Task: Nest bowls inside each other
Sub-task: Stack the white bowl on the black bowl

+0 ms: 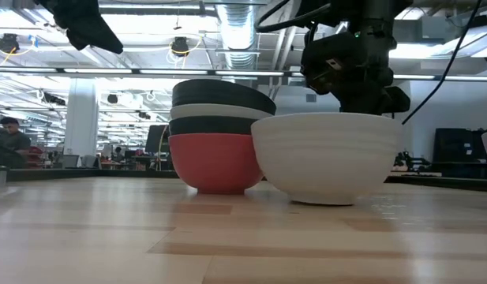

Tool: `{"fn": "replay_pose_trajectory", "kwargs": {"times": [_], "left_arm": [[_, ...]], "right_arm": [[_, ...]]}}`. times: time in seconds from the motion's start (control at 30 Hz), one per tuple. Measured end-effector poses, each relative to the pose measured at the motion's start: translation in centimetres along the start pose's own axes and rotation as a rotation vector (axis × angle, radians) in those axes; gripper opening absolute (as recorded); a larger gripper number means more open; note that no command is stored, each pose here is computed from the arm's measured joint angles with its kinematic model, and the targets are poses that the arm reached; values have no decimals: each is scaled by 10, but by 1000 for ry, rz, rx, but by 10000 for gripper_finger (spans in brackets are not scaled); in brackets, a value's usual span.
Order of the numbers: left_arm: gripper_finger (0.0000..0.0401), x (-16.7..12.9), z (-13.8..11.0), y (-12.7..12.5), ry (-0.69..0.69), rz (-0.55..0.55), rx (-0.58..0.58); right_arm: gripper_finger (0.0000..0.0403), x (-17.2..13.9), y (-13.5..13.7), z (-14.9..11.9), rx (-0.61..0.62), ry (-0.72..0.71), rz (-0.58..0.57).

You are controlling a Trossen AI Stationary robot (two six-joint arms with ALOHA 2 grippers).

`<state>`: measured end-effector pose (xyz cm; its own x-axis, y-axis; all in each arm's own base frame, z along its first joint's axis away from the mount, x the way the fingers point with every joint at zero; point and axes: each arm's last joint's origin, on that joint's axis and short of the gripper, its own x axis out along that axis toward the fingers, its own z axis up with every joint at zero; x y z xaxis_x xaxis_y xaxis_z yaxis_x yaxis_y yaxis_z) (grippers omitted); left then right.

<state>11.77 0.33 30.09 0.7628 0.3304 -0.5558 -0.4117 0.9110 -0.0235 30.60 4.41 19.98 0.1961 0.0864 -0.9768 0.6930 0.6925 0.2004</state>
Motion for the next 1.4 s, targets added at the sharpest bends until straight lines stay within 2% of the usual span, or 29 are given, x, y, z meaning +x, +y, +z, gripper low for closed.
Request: {"fn": "replay_pose_trajectory", "kwargs": {"times": [0.27, 0.4, 0.57, 0.77, 0.93, 1.23, 1.4], "left_arm": [[53, 0, 0, 0, 0, 0, 11], [53, 0, 0, 0, -1, 1, 10], [53, 0, 0, 0, -2, 1, 9], [53, 0, 6, -2, -54, -15, -7], [53, 0, 8, -3, -80, -36, -17], [53, 0, 8, -3, -77, -43, -33], [53, 0, 9, -3, -79, -44, -32]], "right_arm": [[13, -59, 20, 11, -78, -15, 8], [5, -83, 26, 14, -72, -28, 24], [13, -112, 36, 28, -68, -139, 61], [9, -109, 44, 73, -87, -216, 18], [23, -91, 46, 104, -103, -177, -30], [15, -93, 50, 121, -139, -197, 6], [21, -89, 43, 126, -122, -176, -23]]}}
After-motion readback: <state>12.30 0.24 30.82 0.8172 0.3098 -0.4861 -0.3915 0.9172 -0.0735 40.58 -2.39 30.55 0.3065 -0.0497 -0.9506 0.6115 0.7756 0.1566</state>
